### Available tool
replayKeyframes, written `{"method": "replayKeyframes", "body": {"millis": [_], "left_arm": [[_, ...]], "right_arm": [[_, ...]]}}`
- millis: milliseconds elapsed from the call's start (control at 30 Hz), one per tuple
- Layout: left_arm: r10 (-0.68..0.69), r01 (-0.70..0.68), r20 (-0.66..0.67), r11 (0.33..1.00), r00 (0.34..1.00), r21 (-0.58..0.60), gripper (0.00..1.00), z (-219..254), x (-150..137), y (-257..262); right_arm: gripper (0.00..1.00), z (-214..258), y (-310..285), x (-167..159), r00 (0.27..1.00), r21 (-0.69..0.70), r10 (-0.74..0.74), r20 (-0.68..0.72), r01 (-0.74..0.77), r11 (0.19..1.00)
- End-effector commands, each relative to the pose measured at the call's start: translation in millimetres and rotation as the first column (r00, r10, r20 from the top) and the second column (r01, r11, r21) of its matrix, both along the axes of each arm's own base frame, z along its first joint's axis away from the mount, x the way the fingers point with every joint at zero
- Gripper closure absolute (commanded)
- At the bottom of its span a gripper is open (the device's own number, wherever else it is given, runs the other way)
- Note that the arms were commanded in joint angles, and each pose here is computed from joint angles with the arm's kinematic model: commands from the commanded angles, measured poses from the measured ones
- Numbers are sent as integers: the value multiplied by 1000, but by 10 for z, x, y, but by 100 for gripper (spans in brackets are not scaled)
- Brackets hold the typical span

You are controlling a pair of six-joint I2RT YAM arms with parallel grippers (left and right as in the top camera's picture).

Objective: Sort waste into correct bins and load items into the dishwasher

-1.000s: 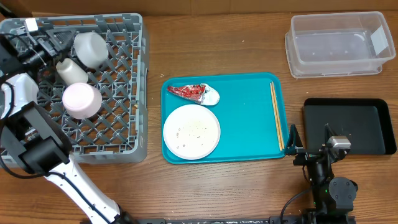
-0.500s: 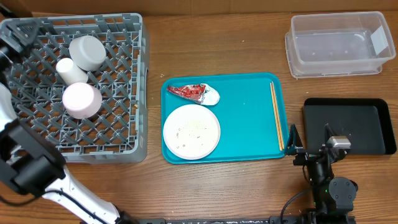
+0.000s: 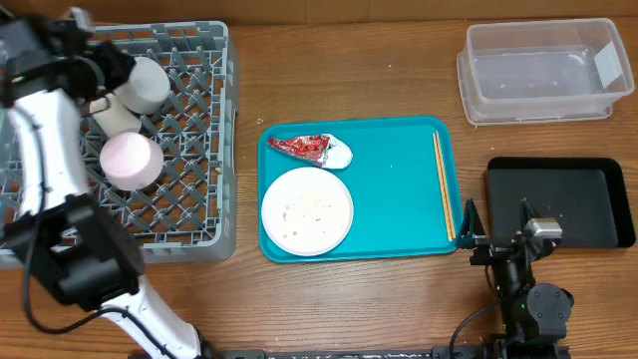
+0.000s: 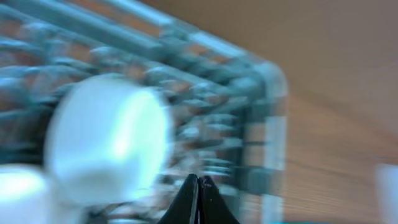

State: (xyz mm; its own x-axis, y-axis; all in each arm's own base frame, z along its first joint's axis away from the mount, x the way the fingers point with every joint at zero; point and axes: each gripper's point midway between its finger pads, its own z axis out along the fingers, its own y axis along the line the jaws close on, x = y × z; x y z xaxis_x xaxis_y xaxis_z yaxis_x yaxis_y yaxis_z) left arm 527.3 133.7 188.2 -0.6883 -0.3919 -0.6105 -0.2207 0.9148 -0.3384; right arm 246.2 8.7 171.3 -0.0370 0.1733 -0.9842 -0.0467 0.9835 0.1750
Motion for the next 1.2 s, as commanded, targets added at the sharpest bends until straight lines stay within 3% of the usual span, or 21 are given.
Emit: {"method": "replayKeyframes", "body": {"millis": [0,133,300,767,1167], "left_arm": [[167,-110,-99,898,981,426,96,-111,-92,466],[80,-51,-59,923,995,382,96,-71,67,177],[78,-47,-63,919,995,392,96,-93,89,139],[58,32,-232,930,971,367,96,-807,28,128],[313,-138,-208,799,927,586,96,-653,-139,733]], "right_arm": [[0,-16,-8,2,1000,3,-6,4,6,1000],[0,-17,-8,2,1000,3,-6,4,6,1000],[0,-17,-8,2,1000,3,-6,4,6,1000],[0,-17,-8,2,1000,3,-6,4,6,1000],[0,-16,-8,2,1000,3,-6,4,6,1000]]}}
